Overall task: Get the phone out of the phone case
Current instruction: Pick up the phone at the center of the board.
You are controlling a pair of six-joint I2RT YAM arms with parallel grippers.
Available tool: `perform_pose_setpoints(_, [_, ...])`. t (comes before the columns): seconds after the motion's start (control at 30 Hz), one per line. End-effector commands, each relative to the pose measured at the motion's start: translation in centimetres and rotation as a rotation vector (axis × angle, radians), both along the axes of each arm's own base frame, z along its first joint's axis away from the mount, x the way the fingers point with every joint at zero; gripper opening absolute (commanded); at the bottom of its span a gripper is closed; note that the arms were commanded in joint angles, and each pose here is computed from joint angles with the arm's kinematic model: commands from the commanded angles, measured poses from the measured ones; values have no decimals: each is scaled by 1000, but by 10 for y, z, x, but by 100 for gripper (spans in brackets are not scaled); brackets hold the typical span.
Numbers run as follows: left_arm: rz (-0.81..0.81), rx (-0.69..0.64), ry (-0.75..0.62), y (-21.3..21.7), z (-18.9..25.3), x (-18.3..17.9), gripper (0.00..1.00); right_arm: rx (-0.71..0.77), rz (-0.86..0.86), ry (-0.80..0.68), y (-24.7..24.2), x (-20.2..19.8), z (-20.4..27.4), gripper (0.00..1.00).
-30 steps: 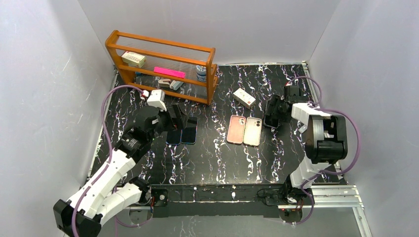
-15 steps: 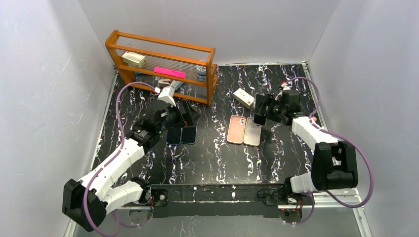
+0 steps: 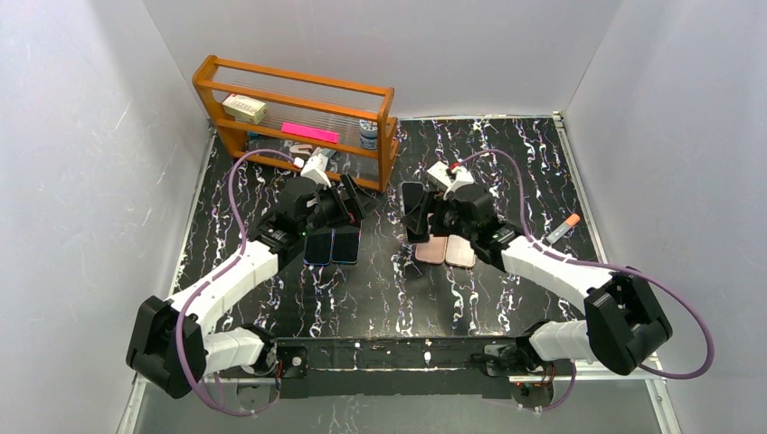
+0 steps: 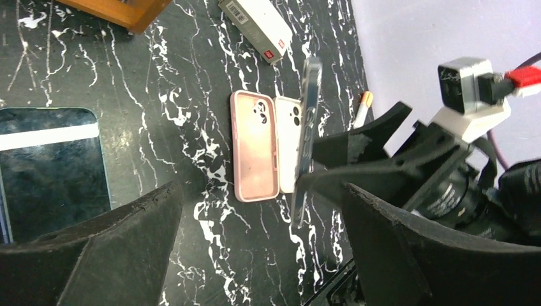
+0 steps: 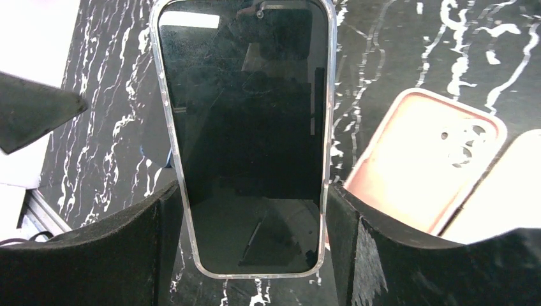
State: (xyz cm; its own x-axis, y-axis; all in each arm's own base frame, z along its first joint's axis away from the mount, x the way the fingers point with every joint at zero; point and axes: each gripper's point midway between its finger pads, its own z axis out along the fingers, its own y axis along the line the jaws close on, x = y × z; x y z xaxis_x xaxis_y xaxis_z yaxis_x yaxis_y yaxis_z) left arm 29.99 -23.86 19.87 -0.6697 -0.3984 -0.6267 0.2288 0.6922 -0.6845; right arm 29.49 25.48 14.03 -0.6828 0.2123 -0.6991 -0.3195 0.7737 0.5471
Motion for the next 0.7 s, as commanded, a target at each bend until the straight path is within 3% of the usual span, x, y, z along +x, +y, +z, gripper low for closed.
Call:
perform_pose_setpoints(0.0, [-28, -73, -25, -14, 11, 3, 90, 93, -16, -190, 33, 7, 57, 1])
perform_pose_setpoints(0.2, [-33, -79, -1, -21, 3, 4, 86, 96, 57, -225, 72, -17, 62, 1])
perform_pose_setpoints(0.47, [-24, -57, 52, -22, -25, -3, 70, 117, 106, -261, 96, -26, 76, 1])
perform_pose_setpoints(0.67, [-67, -69, 92, -32, -43, -12, 47, 154, 148, -270, 109, -32, 81, 1])
